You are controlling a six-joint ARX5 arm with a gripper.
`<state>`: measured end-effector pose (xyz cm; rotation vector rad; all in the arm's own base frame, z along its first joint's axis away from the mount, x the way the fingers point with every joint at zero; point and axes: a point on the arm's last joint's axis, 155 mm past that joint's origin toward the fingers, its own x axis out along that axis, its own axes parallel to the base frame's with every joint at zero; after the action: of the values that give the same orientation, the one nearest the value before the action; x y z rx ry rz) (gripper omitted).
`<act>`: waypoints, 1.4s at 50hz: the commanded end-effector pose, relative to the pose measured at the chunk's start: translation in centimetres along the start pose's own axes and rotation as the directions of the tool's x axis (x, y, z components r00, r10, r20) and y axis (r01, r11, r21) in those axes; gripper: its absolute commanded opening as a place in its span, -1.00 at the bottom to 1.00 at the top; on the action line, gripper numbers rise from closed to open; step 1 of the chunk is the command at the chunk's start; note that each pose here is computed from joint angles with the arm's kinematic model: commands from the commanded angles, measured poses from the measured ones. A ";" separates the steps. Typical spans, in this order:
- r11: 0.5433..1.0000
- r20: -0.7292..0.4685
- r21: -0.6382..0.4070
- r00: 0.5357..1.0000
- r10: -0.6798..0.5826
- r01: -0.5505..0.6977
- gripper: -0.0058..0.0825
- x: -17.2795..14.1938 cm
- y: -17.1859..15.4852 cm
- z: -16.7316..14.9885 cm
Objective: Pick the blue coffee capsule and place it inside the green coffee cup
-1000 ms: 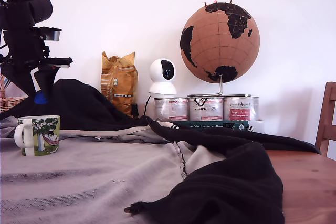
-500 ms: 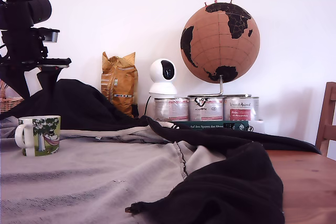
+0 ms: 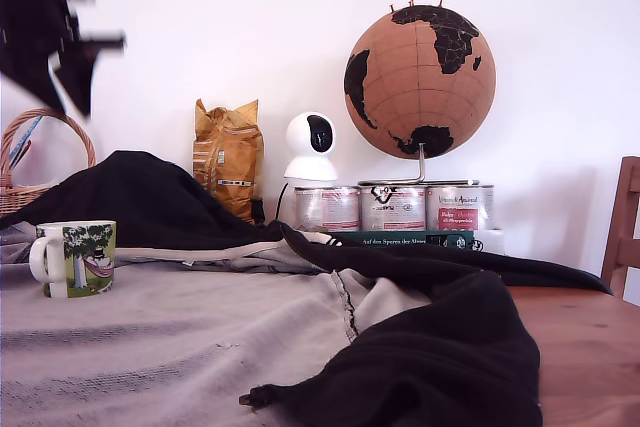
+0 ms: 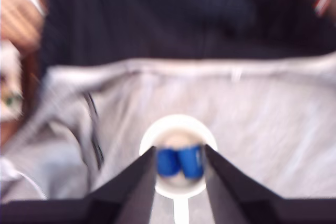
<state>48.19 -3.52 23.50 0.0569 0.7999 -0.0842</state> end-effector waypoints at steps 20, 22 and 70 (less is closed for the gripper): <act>0.997 0.162 0.056 0.985 -0.064 0.056 -0.91 -7.4 -2.1 0.7; 0.997 0.170 0.058 0.983 -0.066 0.057 -0.91 -7.7 -2.2 0.0; 1.000 0.445 0.026 0.895 -0.027 0.017 -0.91 -16.7 -1.7 -6.6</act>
<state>31.82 -3.74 31.08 0.0514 0.3409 -0.1210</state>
